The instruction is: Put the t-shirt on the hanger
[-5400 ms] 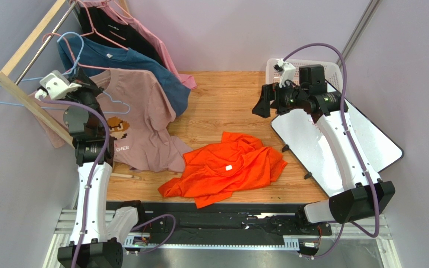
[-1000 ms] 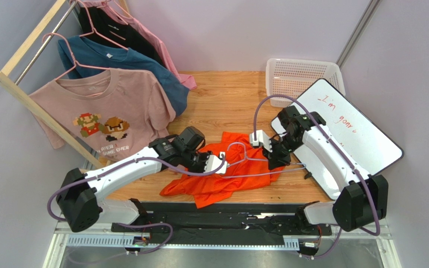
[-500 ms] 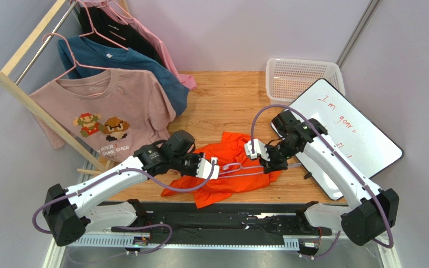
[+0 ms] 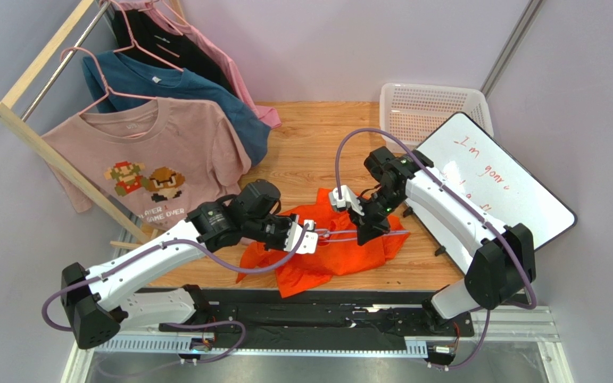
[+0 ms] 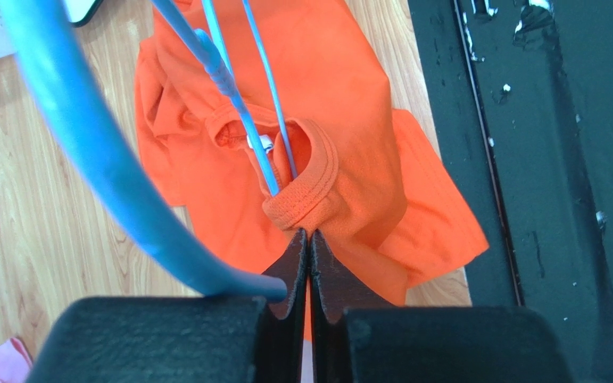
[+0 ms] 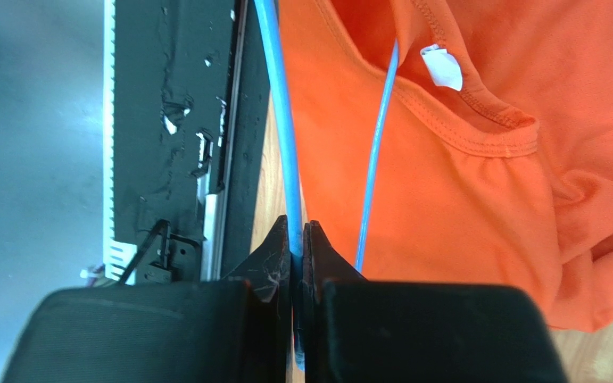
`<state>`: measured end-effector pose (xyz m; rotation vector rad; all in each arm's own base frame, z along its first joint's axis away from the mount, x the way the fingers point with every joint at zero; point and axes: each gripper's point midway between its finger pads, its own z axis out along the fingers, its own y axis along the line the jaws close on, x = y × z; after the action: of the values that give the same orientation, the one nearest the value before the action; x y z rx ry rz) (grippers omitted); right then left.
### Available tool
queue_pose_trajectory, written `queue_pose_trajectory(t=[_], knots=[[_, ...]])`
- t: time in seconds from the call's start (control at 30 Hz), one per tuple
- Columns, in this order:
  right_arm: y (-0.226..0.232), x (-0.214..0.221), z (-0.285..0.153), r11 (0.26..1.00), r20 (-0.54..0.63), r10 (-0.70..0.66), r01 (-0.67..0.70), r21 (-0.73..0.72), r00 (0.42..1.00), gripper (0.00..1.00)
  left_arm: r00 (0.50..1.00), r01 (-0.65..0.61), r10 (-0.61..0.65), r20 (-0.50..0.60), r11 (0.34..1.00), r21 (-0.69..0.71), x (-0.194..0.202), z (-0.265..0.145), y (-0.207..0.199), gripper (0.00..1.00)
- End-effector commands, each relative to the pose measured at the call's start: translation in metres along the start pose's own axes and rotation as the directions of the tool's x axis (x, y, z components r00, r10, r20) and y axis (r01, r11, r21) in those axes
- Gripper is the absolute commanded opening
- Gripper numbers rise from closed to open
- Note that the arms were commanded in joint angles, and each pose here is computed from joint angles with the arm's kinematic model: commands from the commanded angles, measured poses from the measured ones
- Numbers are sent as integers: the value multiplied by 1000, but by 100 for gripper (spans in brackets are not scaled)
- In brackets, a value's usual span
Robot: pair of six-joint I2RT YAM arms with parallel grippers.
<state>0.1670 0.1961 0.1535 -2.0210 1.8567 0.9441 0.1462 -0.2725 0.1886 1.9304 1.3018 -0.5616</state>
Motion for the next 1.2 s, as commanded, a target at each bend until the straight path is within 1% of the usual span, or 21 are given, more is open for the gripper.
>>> queue_pose_trajectory(t=[0.0,0.03,0.07,0.1,0.13,0.17,0.2,0.3,0.37,0.43,0.5,0.6,0.63,0.7,0.73,0.83,0.87,0.93,0.97,1.13,1.17], knots=[[22,-36,-3,995,126,56,-45,-85,990,0,995,67,-65,73,998,-22,-28,-11,6,10],[23,-42,-2,995,146,50,-37,-91,988,0,994,96,-93,54,994,-49,-25,-13,10,15],[23,-45,0,996,154,34,-20,-92,987,0,987,157,-156,31,987,-42,-20,-18,5,24],[24,-47,0,995,159,32,-18,-93,987,0,986,166,-164,34,985,-41,-21,-27,1,44],[25,-47,1,995,164,29,-13,-96,986,0,982,180,-180,56,984,-5,-22,-33,-10,54],[26,-47,2,995,167,27,-10,-98,986,0,971,234,-231,64,971,-41,-14,-43,-6,69],[27,-47,4,995,167,20,-3,-103,986,0,965,252,-244,94,964,-86,-10,-54,-11,80],[29,-50,6,994,173,5,15,-112,985,0,965,252,-231,127,951,-180,7,-70,-11,88],[27,-56,5,994,197,-10,31,-106,980,0,968,241,-219,121,948,-209,15,-70,-12,88],[27,-60,5,994,211,-12,35,-106,977,0,972,226,-208,112,957,-184,24,-63,-20,88],[27,-63,5,993,215,-19,43,-107,976,0,968,242,-229,100,958,-153,30,-53,-23,88],[29,-66,2,993,221,-32,55,-100,975,0,965,258,-244,99,953,-160,35,-40,-14,86],[30,-66,2,993,223,-36,60,-98,974,0,968,243,-220,124,947,-211,31,-40,1,86],[31,-68,2,993,224,-45,68,-97,974,0,966,237,-205,155,944,-229,29,-35,8,84],[31,-69,3,993,226,-55,77,-93,973,0,963,213,-170,209,955,-208,17,-33,9,82],[31,-74,3,993,236,-59,82,-87,970,0,939,233,-181,294,960,-154,-3,-27,12,62],[30,-76,3,993,239,-53,76,-87,970,0,933,229,-178,312,964,-137,-11,-27,12,49],[27,-82,3,994,256,-53,76,-82,965,0,927,222,-176,330,969,-107,-20,-22,12,38],[26,-83,3,994,262,-48,71,-81,964,0,920,232,-189,342,968,-90,-25,-20,9,35],[21,-93,4,995,294,-29,55,-79,955,0,910,217,-188,369,975,-39,-39,-16,2,34],[21,-93,4,996,295,-27,52,-77,955,0,910,224,-194,366,974,-40,-38,-16,2,27]])
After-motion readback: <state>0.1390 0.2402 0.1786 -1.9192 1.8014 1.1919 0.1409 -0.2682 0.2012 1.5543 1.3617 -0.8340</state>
